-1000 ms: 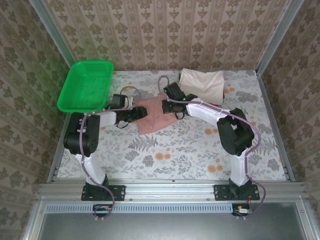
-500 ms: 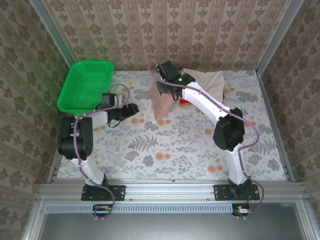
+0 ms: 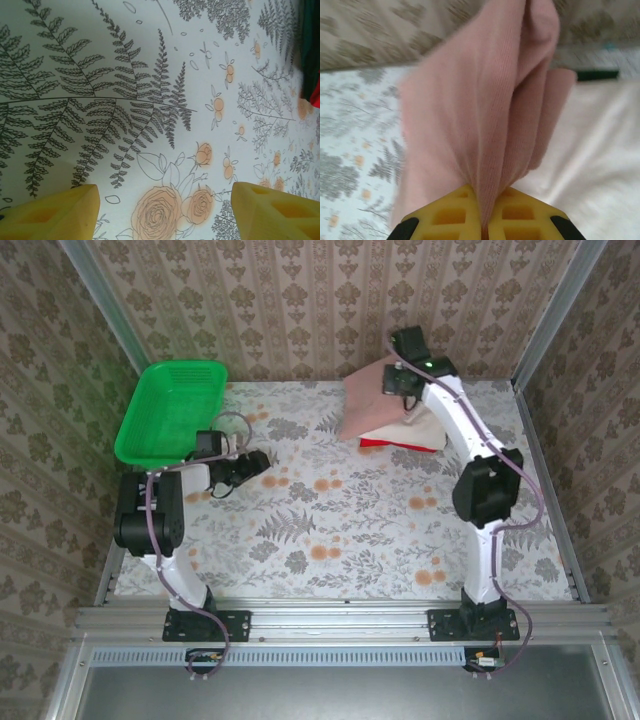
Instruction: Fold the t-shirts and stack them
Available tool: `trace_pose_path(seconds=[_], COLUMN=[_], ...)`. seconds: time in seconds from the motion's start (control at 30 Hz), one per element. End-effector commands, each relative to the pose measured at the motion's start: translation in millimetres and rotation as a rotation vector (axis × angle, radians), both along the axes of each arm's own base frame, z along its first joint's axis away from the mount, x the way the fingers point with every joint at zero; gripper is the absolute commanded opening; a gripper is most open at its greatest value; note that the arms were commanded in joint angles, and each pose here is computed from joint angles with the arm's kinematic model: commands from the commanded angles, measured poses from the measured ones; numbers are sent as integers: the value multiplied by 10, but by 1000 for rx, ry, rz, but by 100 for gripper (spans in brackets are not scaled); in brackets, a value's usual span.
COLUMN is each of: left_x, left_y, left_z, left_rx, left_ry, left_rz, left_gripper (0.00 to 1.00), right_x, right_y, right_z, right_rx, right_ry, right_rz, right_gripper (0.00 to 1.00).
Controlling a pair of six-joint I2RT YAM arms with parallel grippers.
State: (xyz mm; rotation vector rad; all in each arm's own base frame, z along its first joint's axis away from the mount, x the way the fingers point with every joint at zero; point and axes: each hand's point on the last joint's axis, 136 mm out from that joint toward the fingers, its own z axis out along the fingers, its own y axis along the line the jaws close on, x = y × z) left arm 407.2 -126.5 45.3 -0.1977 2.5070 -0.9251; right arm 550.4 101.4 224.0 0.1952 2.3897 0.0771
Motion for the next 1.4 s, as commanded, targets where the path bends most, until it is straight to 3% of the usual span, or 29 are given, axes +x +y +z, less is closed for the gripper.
trace_pose_path(seconds=[0.0,0.13,0.43,0.67,0.83,0.9,0.93,0.97,1.1,1.27,1.37], left_x=[-37,-8,71,-38,-92,-112,-123,-133,-186,-299,-380], left_y=[-25,-58,-506,-415,-329,-280,-254,-227,-128,-9,63], left_z=[-114,-126,117,99,208,243,265,280,329,384,460], left_rx=[-21,-16,29,53,69,76,77,79,88,110,127], left_ry=[23,27,-28,-23,-44,-50,-54,-57,-63,-71,-91], left_rz=[-28,-26,-123,-112,-106,-97,-93,-87,-67,-46,-31], left_gripper=[71,71,74,74,76,77,77,78,81,86,90], right_x=[-63,-98,86,128,117,117,119,121,59,-211,-390], right_y=[-228,-595,-1048,-1323,-1427,-1462,-1468,-1487,-1495,-1533,-1357], right_z=[59,-165,-539,-902,-911,-834,-788,-747,-589,-219,-104], right_rx=[156,241,211,164,138,136,137,131,121,78,70], right_ry=[-43,-26,0,86,84,75,69,65,60,3,-43], right_rz=[-46,-91,-116,-172,-191,-197,-197,-202,-206,-249,-228], right_gripper=[0,0,0,3,7,12,17,30,34,47,55])
